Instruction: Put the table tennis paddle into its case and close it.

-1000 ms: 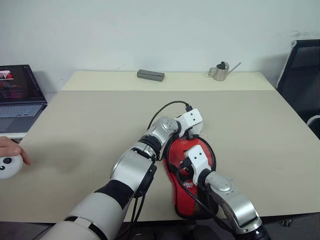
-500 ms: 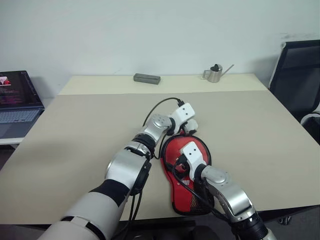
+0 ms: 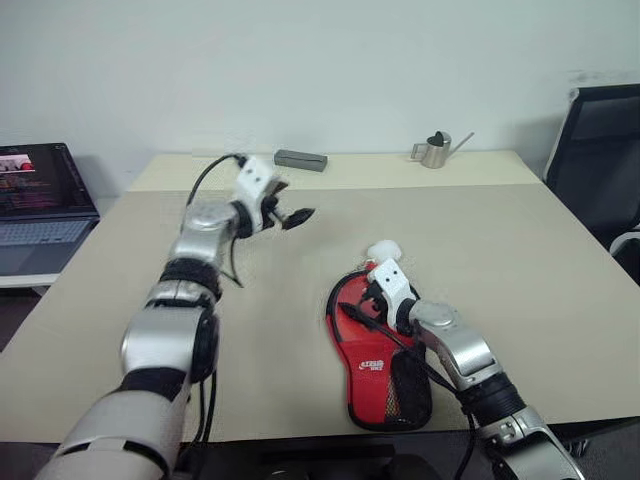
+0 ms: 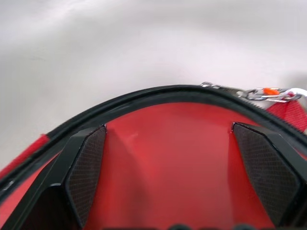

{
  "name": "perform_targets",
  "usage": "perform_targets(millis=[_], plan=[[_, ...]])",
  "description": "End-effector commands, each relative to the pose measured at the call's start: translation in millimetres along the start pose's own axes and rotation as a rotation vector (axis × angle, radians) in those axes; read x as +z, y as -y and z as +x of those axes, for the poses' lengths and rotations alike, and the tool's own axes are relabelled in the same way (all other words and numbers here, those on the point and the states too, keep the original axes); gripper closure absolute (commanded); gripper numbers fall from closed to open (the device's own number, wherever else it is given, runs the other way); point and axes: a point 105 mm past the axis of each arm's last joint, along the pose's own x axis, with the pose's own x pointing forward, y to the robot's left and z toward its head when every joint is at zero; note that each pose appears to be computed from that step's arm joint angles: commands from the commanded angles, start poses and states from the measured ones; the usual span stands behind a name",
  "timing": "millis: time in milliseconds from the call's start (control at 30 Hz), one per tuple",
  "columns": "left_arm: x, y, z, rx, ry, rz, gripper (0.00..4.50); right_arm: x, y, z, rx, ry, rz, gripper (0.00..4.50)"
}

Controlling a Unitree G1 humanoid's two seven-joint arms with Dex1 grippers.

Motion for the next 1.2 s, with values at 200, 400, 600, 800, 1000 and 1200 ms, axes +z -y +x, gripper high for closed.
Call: perform_targets(millis=[200, 400, 600, 800, 1000, 1200], plan=[[-3, 65, -64, -0.167, 0.035, -0.131, 0.02, -43, 22, -55, 0.129, -0.155, 0.065, 0.00], [-2, 74, -70, -0.136, 0.007, -0.084, 0.02, -15, 7, -85, 0.269, -0.073, 0.060, 0.00], [13, 103, -67, -0.321, 0.000, -0.010, 0.02, 17, 13, -115, 0.286, 0.002, 0.024, 0.00], [17, 119, -58, -0.404, -0.005, 0.003, 0.02, 33, 44, -139, 0.198, 0.009, 0.015, 0.00], [19, 144, -32, -0.500, 0.043, -0.083, 0.02, 42, 78, -161, 0.094, -0.006, -0.046, 0.00], [3, 165, -5, -0.566, 0.013, -0.007, 0.02, 52, 94, -168, 0.038, 0.009, -0.082, 0.00]])
